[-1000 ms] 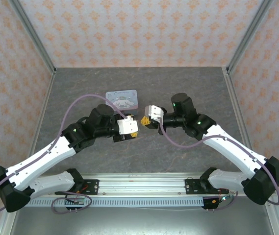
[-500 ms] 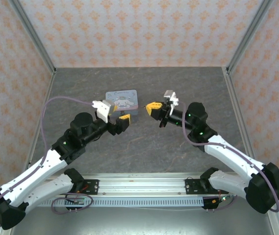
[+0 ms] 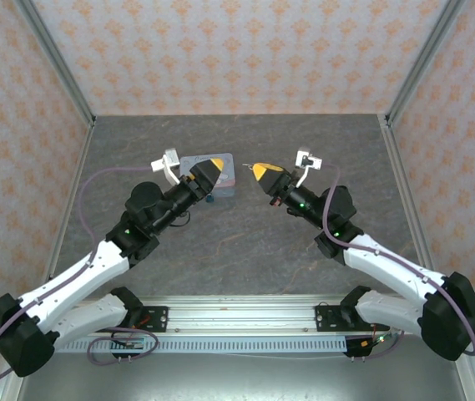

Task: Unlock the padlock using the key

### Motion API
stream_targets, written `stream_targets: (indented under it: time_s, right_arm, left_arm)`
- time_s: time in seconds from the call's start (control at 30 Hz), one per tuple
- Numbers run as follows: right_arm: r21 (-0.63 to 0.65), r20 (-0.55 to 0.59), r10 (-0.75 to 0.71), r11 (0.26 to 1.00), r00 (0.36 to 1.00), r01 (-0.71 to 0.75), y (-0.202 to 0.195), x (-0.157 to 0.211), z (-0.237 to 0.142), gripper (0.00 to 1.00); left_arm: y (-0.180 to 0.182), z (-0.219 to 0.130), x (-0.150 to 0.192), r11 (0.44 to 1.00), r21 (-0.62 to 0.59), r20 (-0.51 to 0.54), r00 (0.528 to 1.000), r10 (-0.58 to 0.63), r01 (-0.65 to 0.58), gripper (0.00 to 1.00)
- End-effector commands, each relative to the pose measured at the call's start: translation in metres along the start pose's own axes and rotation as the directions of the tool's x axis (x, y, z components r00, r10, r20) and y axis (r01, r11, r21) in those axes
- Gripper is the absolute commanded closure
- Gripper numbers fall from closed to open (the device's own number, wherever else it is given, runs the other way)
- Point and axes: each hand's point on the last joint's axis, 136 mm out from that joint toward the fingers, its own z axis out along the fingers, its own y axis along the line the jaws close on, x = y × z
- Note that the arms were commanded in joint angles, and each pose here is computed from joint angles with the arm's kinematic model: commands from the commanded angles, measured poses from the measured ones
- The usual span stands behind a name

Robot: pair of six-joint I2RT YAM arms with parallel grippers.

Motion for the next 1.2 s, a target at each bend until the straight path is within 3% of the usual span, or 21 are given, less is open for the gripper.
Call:
stream_targets:
  time_s: [0.0,0.53,0.87,1.17]
  right_arm:
    - [-0.046,0.05,0.06,0.997,0.997,-0.057,0.012,-0.01,0.007,1.0]
    - [-0.099,-0.004,0.136,0.986,0.991,-0.136,0.013,0.008,0.036,1.0]
    - [-0.096,-0.04,0.164,0.981,0.986,-0.167,0.01,0.02,0.041,1.0]
    - [-0.103,-0.054,0.182,0.977,0.982,-0.186,0.014,0.027,0.041,1.0]
  left_arm:
    - [-0.036,-0.001,-0.009,0.981,0.147,-0.002,0.991,-0.13,0.129,0.2]
    - [-0.026,0.012,0.002,0.981,0.103,-0.052,0.986,-0.157,0.161,0.33]
    - [-0.026,0.011,0.0,0.987,0.092,-0.04,0.991,-0.129,0.133,0.61]
    - [-0.025,0.009,-0.002,0.989,0.079,-0.03,0.992,-0.121,0.123,0.74]
